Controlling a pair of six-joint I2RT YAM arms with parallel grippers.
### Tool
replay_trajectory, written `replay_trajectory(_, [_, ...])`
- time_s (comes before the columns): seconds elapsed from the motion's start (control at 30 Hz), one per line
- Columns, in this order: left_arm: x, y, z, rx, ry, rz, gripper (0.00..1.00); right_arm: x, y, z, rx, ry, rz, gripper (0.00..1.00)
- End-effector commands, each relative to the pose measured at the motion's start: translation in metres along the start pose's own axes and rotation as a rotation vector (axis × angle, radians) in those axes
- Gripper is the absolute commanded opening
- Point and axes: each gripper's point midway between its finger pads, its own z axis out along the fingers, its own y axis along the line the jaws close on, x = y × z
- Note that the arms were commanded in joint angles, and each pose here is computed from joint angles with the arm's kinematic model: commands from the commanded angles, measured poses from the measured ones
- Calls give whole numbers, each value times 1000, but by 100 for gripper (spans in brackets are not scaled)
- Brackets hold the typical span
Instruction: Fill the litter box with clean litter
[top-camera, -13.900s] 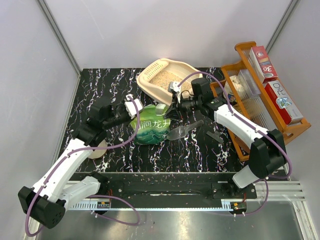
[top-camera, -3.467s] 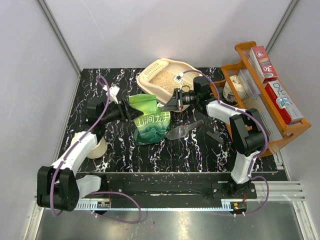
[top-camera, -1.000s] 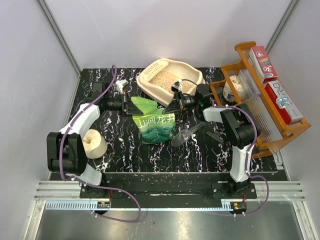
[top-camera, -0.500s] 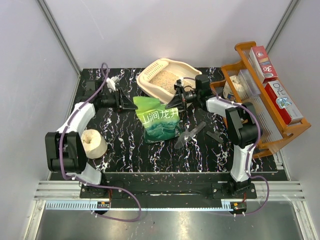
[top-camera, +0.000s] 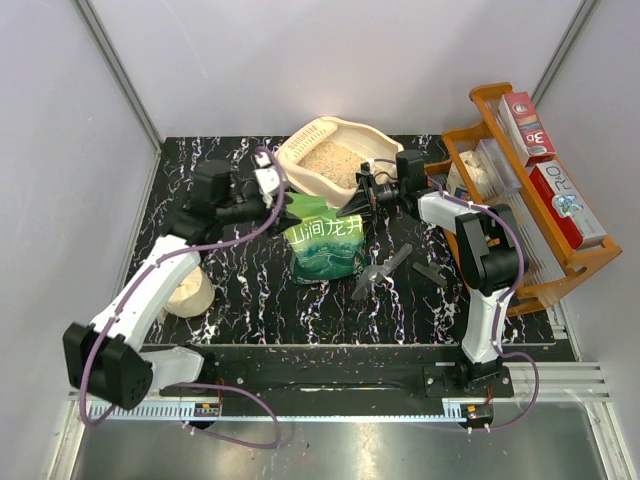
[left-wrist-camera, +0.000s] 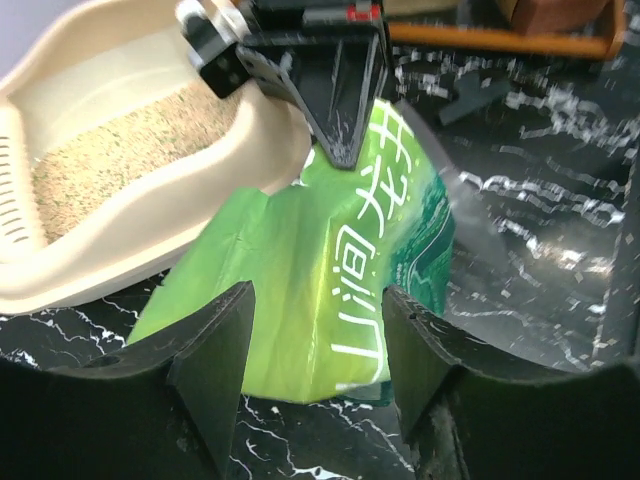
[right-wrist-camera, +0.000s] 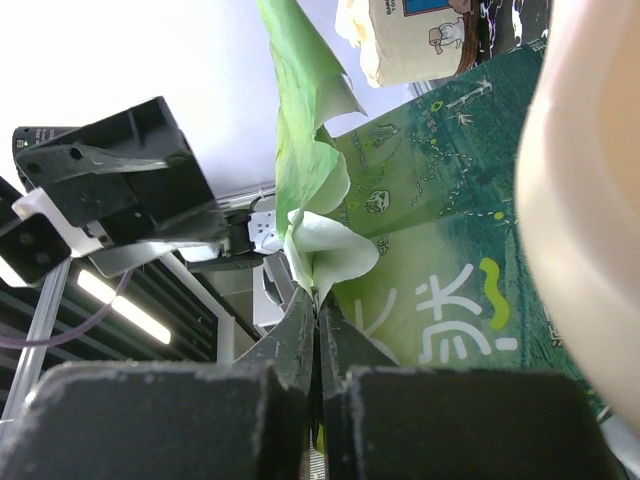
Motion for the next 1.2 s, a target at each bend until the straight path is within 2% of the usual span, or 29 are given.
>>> replay_trajectory(0.0, [23,13,28,-11,77,195,58,22,21,1,-12,65,37,0])
replay_trajectory(0.13, [31,6,46,49,90,243,57,24,23,-1,-14,65,26,0])
replay_trajectory(0.23, [43,-2,58,98,124,251,51,24,23,-1,-14,63,25,0])
replay_trajectory(0.37, [59,-13,61,152,174,276,34,23,24,0,-13,60,26,0])
replay_trajectory(0.4, [66,-14,61,158,192,298,24,23,22,0,-12,59,31,0])
replay_trajectory(0.5, [81,-14,61,168,243,303,3,21,21,-1,-7,50,31,1])
replay_trajectory(0.53, [86,-14,60,170,260,292,1,19,22,-4,-9,39,3,9])
replay_trajectory(0.57, [86,-15,60,173,263,291,0,16,23,-6,-10,28,-23,12])
replay_trajectory(0.63, [85,-17,56,175,259,293,0,8,36,-16,-12,-23,-209,18])
replay_trajectory(0.67, [85,-18,55,177,257,288,0,-8,35,-28,25,-116,-252,23])
replay_trajectory(0.7, [84,-21,54,185,245,269,0,-15,52,-38,70,-191,-350,32])
replay_trajectory(0.73, [81,-22,53,188,235,261,0,-34,46,-49,182,-294,-508,42])
replay_trajectory(0.77, [79,-24,52,190,227,249,0,-35,51,-55,209,-307,-560,43])
replay_trajectory(0.8, [78,-27,52,204,216,220,0,-33,72,-59,216,-320,-688,44])
replay_trajectory(0.87, [76,-30,51,213,205,188,0,-25,94,-65,257,-332,-972,46])
replay_trajectory(0.97, [75,-37,50,238,198,135,0,-2,109,-68,273,-323,-1267,50])
replay_trajectory(1.0, [75,-39,49,246,199,118,0,8,99,-61,275,-290,-1314,51])
replay_trajectory(1.07, [75,-42,49,249,198,101,0,27,99,-54,318,-245,-1525,54])
replay_trajectory(1.13, [75,-41,48,245,200,86,0,42,78,-33,363,-144,-1679,59])
replay_trajectory(1.17, [76,-41,48,245,202,77,0,49,68,-29,379,-122,-1710,60])
